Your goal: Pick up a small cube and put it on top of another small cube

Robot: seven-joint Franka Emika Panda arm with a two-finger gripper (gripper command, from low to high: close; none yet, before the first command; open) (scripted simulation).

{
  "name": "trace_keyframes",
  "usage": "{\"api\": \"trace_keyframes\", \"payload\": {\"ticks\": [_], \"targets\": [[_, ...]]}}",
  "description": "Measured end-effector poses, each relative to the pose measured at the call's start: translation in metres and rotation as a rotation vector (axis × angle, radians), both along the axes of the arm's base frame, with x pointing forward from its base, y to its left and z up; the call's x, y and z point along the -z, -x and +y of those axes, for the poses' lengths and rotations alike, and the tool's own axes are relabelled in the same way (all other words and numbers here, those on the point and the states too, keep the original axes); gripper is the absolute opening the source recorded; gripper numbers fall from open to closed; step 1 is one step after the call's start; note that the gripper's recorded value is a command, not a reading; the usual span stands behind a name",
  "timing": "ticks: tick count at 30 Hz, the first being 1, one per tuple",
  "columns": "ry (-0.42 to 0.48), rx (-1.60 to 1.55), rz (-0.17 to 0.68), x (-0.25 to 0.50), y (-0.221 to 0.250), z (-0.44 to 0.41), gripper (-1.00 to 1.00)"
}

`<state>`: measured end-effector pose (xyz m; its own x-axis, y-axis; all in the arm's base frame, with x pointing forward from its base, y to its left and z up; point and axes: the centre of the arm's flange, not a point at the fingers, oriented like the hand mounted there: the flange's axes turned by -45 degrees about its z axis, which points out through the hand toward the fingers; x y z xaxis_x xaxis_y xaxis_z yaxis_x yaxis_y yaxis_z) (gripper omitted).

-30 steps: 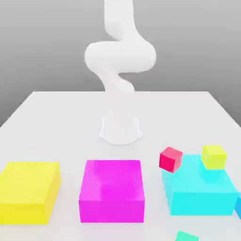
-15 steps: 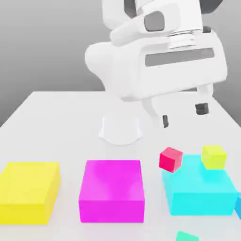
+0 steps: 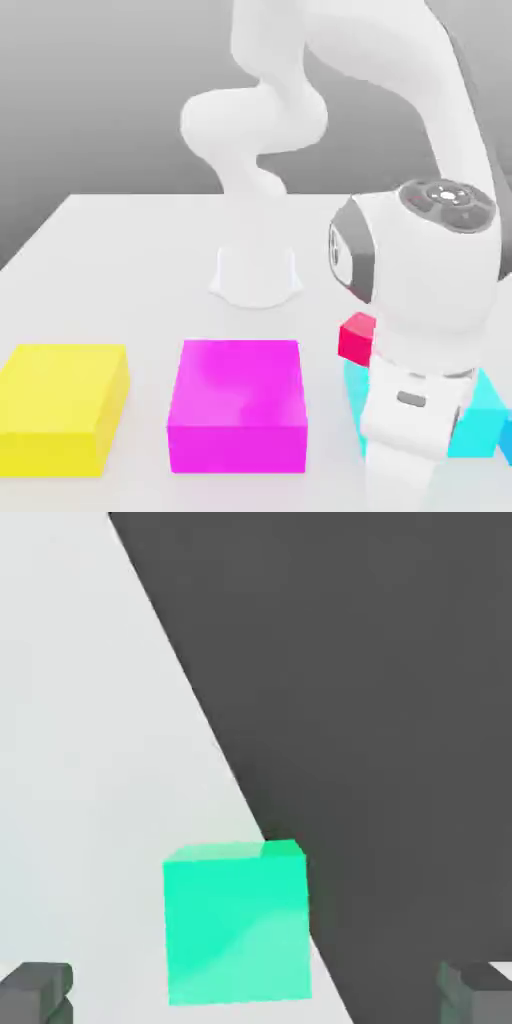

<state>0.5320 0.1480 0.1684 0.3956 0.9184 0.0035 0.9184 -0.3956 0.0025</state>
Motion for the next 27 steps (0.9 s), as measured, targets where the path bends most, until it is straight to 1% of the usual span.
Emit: {"api": "trace_keyframes", "payload": {"ticks": [1, 2, 9, 13, 16, 20, 22, 24, 25, 27], "targets": [[0.001, -0.003, 0.001, 0.015, 0.0, 0.0, 0.0], [0.002, -0.004, 0.003, 0.03, 0.001, 0.0, -1.0], [0.003, -0.005, 0.005, 0.034, 0.001, 0.0, -1.0], [0.002, -0.011, 0.006, -0.016, 0.003, 0.003, -1.0], [-0.006, -0.165, 0.016, -0.039, 0.036, 0.074, -1.0], [-0.001, -0.422, 0.01, -0.065, 0.107, 0.176, -1.0], [0.002, -0.473, 0.006, -0.05, 0.123, 0.194, -1.0], [0.003, -0.486, 0.005, -0.023, 0.128, 0.198, -1.0], [0.003, -0.488, 0.005, -0.015, 0.129, 0.199, 1.0], [0.004, -0.488, 0.005, -0.015, 0.129, 0.199, 1.0]]}}
